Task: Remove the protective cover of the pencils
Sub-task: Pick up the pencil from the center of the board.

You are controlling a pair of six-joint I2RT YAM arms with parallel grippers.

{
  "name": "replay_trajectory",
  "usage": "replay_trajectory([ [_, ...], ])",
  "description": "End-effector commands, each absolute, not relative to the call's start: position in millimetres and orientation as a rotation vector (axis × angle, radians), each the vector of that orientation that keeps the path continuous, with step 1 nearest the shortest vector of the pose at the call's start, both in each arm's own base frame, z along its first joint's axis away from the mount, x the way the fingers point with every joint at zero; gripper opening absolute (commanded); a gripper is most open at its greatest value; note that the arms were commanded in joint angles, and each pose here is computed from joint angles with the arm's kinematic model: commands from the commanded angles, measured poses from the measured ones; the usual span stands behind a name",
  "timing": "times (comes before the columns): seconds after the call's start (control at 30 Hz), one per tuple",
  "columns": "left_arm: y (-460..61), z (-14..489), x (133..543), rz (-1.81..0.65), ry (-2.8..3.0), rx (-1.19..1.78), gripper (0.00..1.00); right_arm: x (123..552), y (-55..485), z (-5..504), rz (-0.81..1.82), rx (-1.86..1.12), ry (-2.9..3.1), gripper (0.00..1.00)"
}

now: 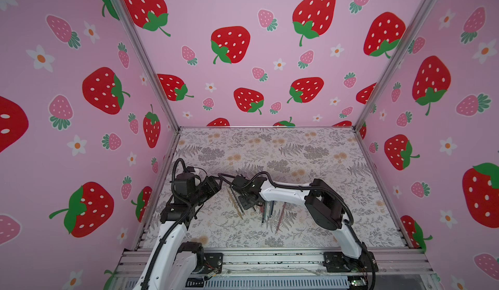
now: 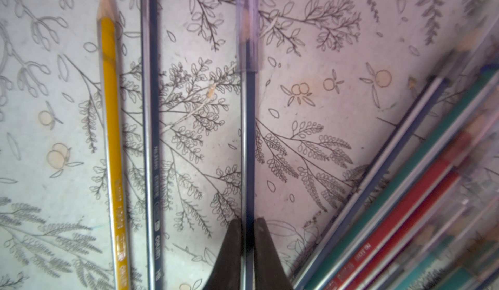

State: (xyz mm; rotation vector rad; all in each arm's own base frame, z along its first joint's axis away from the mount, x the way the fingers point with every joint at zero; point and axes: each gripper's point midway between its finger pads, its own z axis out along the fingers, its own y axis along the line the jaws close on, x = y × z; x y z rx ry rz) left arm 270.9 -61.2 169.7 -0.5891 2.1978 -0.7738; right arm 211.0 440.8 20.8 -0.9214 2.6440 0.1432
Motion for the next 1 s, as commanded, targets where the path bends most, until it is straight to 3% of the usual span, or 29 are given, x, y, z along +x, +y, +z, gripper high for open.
replay_trajectory([
  [0.0,-58.0,168.4,271.3,-0.769,2.156,-0.611,0.81,202.9,412.6,-16.3,-0.003,-0.946,2.748,0.08],
  [0.33,-61.1,178.1,261.4,-0.776,2.133,-0.538,0.85,212.4,427.2,16.1,0.141,-0.911,2.631,0.03],
  [0.57,-82.1,185.3,266.3,-0.941,2.057,-0.439,0.85,216.7,430.5,45.4,0.247,-0.872,2.53,0.0],
  [0.97,-95.1,173.3,274.5,-1.011,2.09,-0.426,0.8,209.7,440.9,80.5,0.403,-0.866,2.42,0.0],
])
